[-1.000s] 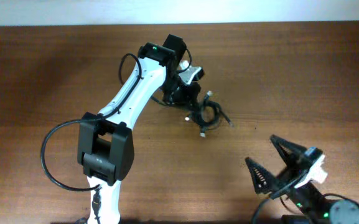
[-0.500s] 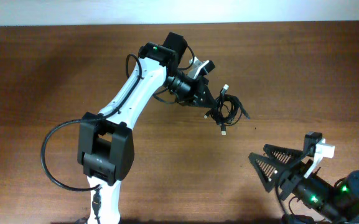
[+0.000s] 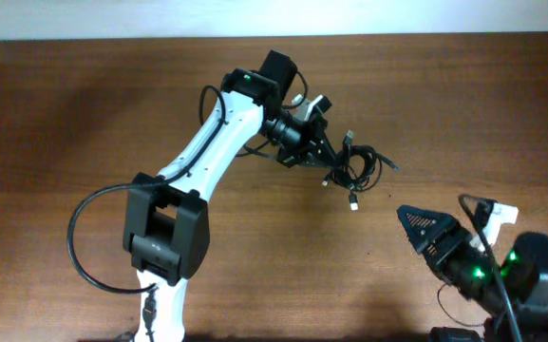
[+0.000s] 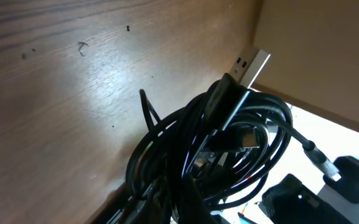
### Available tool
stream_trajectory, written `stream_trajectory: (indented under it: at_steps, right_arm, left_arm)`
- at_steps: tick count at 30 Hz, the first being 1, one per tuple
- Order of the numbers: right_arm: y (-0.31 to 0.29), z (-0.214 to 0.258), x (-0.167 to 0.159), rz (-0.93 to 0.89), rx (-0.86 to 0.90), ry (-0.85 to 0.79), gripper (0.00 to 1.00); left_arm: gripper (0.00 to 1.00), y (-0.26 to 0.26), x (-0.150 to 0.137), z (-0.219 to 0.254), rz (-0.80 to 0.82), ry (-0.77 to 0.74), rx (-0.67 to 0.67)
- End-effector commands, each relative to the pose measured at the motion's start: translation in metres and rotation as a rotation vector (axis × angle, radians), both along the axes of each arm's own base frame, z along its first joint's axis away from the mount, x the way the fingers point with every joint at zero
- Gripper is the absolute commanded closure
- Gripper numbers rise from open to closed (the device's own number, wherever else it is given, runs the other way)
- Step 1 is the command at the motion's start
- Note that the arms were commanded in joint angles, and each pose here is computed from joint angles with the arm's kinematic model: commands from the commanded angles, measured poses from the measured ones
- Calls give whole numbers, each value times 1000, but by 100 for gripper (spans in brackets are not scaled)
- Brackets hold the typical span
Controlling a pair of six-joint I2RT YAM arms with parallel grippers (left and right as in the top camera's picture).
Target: Untangle cables
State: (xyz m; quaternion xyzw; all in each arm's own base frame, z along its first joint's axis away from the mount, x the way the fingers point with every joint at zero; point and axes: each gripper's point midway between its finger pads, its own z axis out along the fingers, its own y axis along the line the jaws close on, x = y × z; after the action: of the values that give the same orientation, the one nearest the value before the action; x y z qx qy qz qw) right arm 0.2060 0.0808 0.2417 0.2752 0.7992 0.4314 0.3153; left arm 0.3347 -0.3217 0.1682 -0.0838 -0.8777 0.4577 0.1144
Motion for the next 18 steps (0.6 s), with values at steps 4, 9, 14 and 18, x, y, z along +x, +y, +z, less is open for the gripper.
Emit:
stream_trajectory:
  at_steps: [4,9,14,18]
  right_arm:
    - [17,-32,40,67,-38,119,31]
    - [59,-57,79,175,-96,115,29]
    - [38,-90,100,40,-183,205,41]
    - [27,-80,117,-38,-218,128,59]
  left_arm:
    - [100,-1,1,1,9,-13,24]
    - [100,-1,1,1,8,-10,26]
    - [100,-1,0,1,3,-12,26]
    - [100,-2,-2,1,-2,-10,27]
